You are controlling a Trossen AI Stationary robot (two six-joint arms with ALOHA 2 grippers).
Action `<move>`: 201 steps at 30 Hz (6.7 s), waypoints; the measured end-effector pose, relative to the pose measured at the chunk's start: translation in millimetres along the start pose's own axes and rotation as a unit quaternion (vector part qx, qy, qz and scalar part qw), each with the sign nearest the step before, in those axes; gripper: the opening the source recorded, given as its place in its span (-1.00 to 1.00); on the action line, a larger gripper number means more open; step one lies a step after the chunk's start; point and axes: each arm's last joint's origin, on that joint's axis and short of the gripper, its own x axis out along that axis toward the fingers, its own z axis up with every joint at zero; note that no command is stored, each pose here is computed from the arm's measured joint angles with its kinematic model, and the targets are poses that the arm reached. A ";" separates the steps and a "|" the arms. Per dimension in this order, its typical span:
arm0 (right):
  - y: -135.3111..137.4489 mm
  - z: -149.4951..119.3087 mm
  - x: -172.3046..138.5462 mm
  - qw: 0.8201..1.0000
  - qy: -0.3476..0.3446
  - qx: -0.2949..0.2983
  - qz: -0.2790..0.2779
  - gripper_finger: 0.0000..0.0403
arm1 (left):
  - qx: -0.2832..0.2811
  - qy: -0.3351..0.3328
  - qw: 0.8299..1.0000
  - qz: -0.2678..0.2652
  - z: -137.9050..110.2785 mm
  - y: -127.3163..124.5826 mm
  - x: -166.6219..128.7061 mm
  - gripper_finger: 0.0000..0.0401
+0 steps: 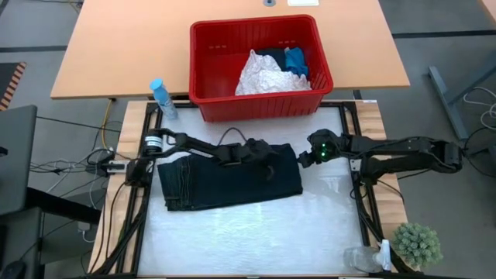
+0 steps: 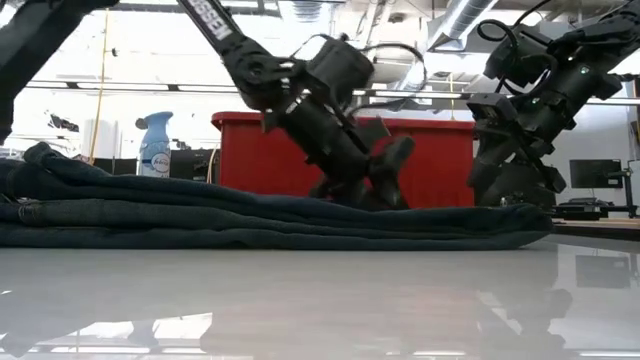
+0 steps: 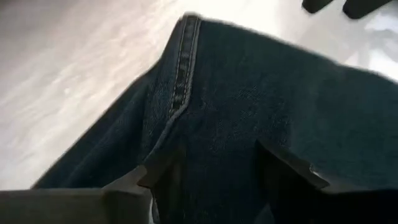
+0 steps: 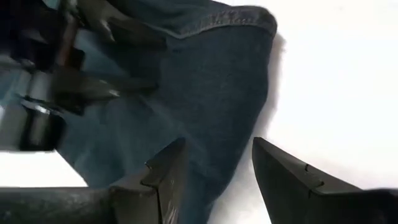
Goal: Fold Laundry from Bin
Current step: Fold the black pants from the red bin
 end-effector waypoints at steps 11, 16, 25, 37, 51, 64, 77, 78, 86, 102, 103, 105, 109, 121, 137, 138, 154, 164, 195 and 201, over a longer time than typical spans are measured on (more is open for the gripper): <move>-3.2 -2.2 -0.1 1.000 0.010 -0.006 -0.018 0.04 | 0.025 0.021 0.999 0.008 -3.6 11.7 18.6 -0.11; -16.1 -9.0 -1.8 0.995 0.036 0.020 -0.091 0.01 | 0.027 0.034 0.999 -0.018 -2.7 15.8 19.6 -0.11; -9.3 -3.0 3.7 0.998 0.017 0.037 -0.052 0.23 | 0.026 0.037 0.999 -0.026 -3.2 15.2 19.5 -0.11; -12.6 -3.8 34.0 0.996 0.045 0.026 -0.071 0.42 | 0.041 0.043 0.997 -0.040 -4.7 12.7 19.0 -0.11; -16.7 -10.6 61.1 0.992 0.106 0.039 -0.061 -0.16 | 0.059 0.044 0.996 -0.043 -5.6 12.2 19.2 -0.11; -18.5 -12.2 61.5 0.989 0.110 0.065 -0.069 -0.83 | 0.063 0.001 0.997 -0.041 42.1 8.8 -26.8 -0.11; -18.1 -11.8 61.9 0.991 0.106 0.054 -0.064 -0.83 | 0.085 -0.008 0.996 0.018 8.1 10.4 -64.4 -0.52; -18.0 -11.7 61.9 0.991 0.106 0.054 -0.063 -0.83 | 0.084 -0.010 0.995 0.046 -0.5 13.8 -64.2 -0.60; -17.1 -11.1 61.2 0.991 0.105 0.052 -0.058 -0.82 | 0.059 0.006 0.995 0.082 -39.2 33.5 -65.2 -0.98; -13.1 -7.8 53.1 0.993 0.093 0.053 -0.039 -0.81 | 0.015 -0.066 0.991 0.119 -12.6 28.9 -75.1 -1.00; -13.2 -7.7 53.1 0.994 0.092 0.053 -0.040 -0.81 | 0.008 -0.087 0.989 0.118 -1.5 26.1 -81.6 -1.00; -13.5 -7.1 53.0 0.994 0.089 0.054 -0.041 -0.81 | -0.011 -0.113 0.985 0.127 16.9 22.5 -98.2 -1.00; -13.6 -7.0 52.9 0.993 0.086 0.062 -0.045 -0.81 | -0.075 -0.118 0.975 0.171 25.2 14.2 -128.0 -1.00; -12.8 -7.9 52.9 0.993 0.078 0.073 -0.054 -0.80 | -0.165 -0.011 0.970 0.176 -58.9 -49.3 -181.1 -1.00; -3.8 -11.6 43.1 0.994 0.078 0.073 -0.031 -0.82 | -0.178 0.064 0.951 0.246 -127.0 -55.6 -144.5 -1.00; -3.4 -12.1 40.4 0.994 0.079 0.075 -0.031 -0.82 | -0.170 0.064 0.951 0.249 -128.2 -54.8 -142.5 -1.00; 1.3 -15.2 -23.1 0.993 0.041 0.109 0.020 -0.82 | -0.147 0.041 0.970 0.187 -100.3 -45.6 -112.1 -1.00; 24.0 0.6 -54.7 0.989 -0.004 0.116 0.089 -0.82 | -0.136 0.022 0.978 0.157 -79.9 -33.0 -95.8 -1.00; 69.5 35.6 -61.7 0.992 -0.004 0.089 0.087 -0.82 | -0.224 -0.205 0.940 0.159 -46.6 -21.6 -58.5 -1.00; 75.9 37.1 -73.6 0.990 -0.008 0.093 0.106 -0.82 | -0.245 -0.198 0.938 0.142 -63.5 -18.1 -29.5 -1.00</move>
